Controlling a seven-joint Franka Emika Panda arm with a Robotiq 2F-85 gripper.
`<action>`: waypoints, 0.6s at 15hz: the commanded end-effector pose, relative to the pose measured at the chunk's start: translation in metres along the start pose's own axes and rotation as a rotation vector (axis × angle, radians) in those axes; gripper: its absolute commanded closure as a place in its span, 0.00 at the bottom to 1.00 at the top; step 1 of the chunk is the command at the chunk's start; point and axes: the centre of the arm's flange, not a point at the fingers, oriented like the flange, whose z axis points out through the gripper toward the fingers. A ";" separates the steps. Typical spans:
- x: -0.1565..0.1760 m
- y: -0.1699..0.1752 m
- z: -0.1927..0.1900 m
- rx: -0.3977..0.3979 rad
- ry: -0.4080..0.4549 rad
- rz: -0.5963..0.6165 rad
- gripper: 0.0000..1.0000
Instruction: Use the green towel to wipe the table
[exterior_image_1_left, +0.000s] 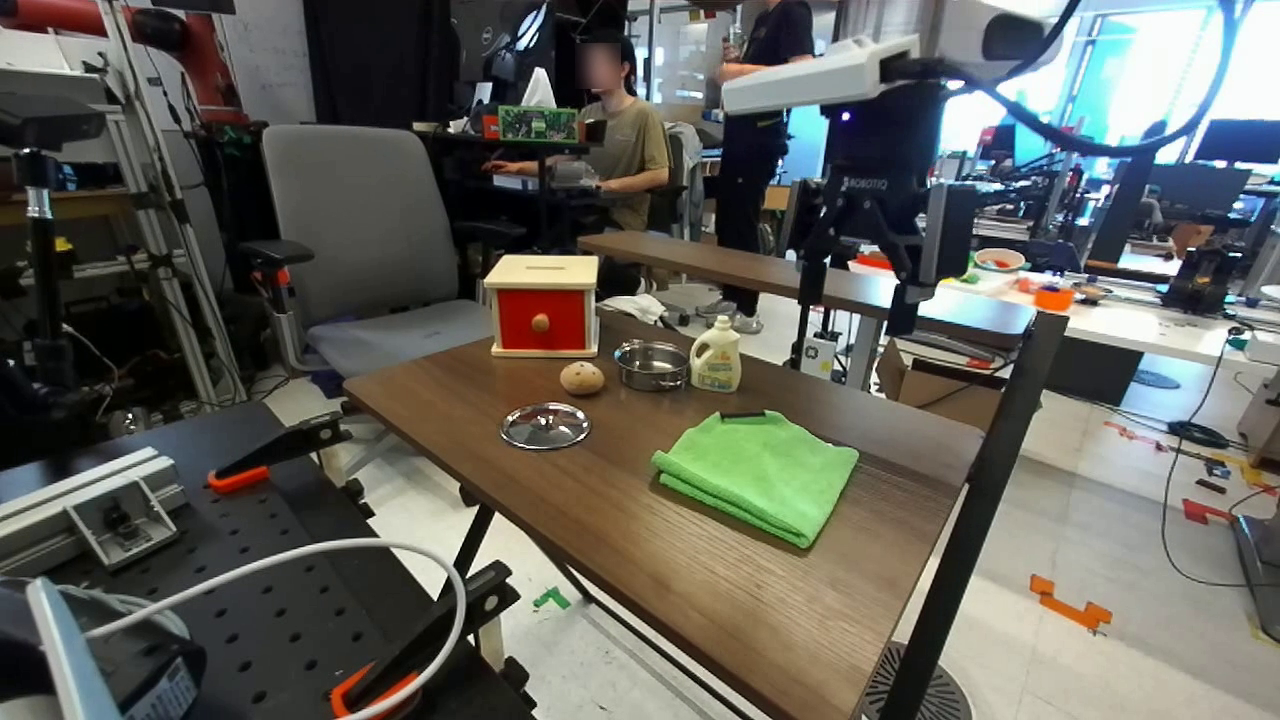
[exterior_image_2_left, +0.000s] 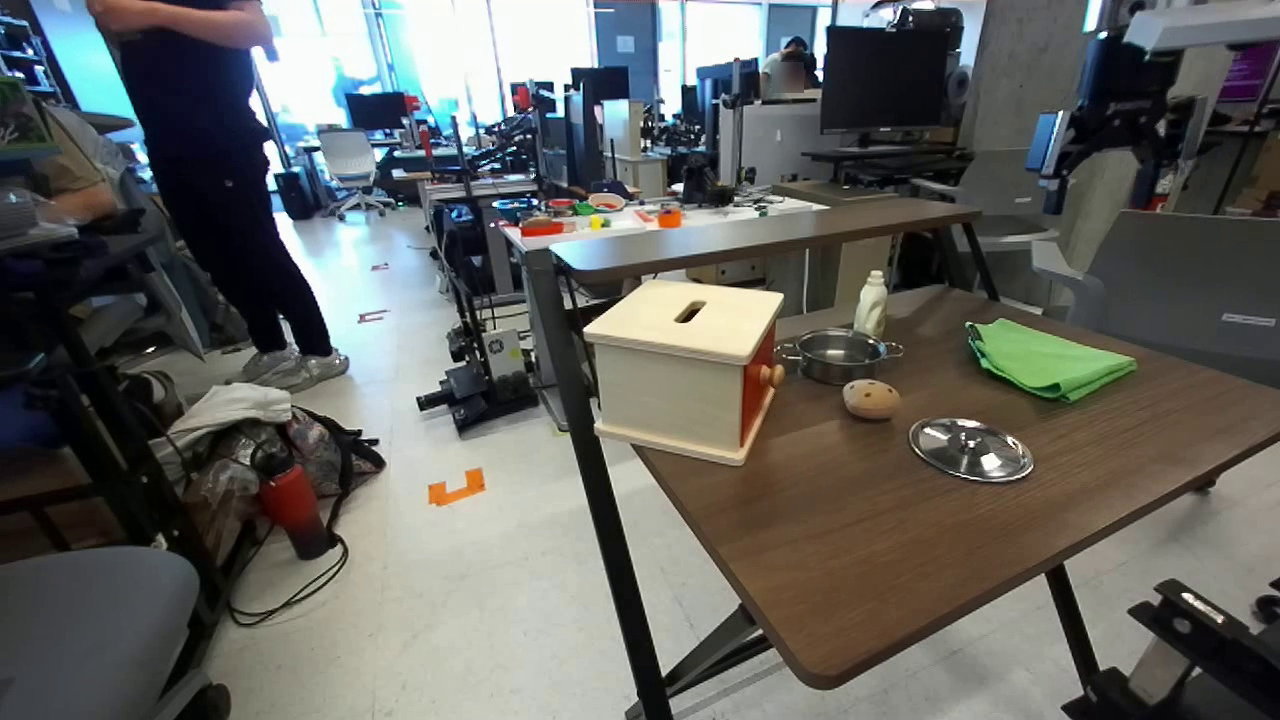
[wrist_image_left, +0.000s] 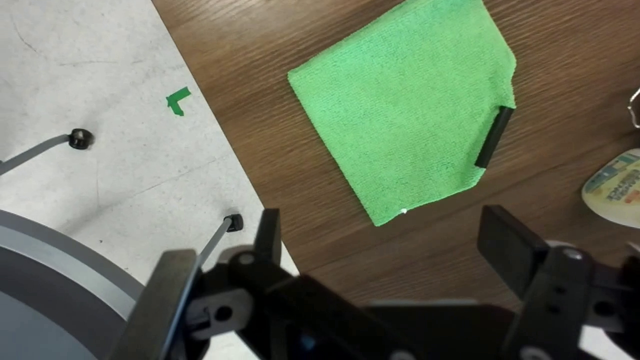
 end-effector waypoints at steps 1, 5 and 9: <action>0.009 -0.027 0.021 -0.042 0.022 -0.014 0.00; 0.008 -0.045 0.042 -0.028 0.034 -0.059 0.00; 0.010 -0.059 0.054 0.031 0.042 -0.074 0.00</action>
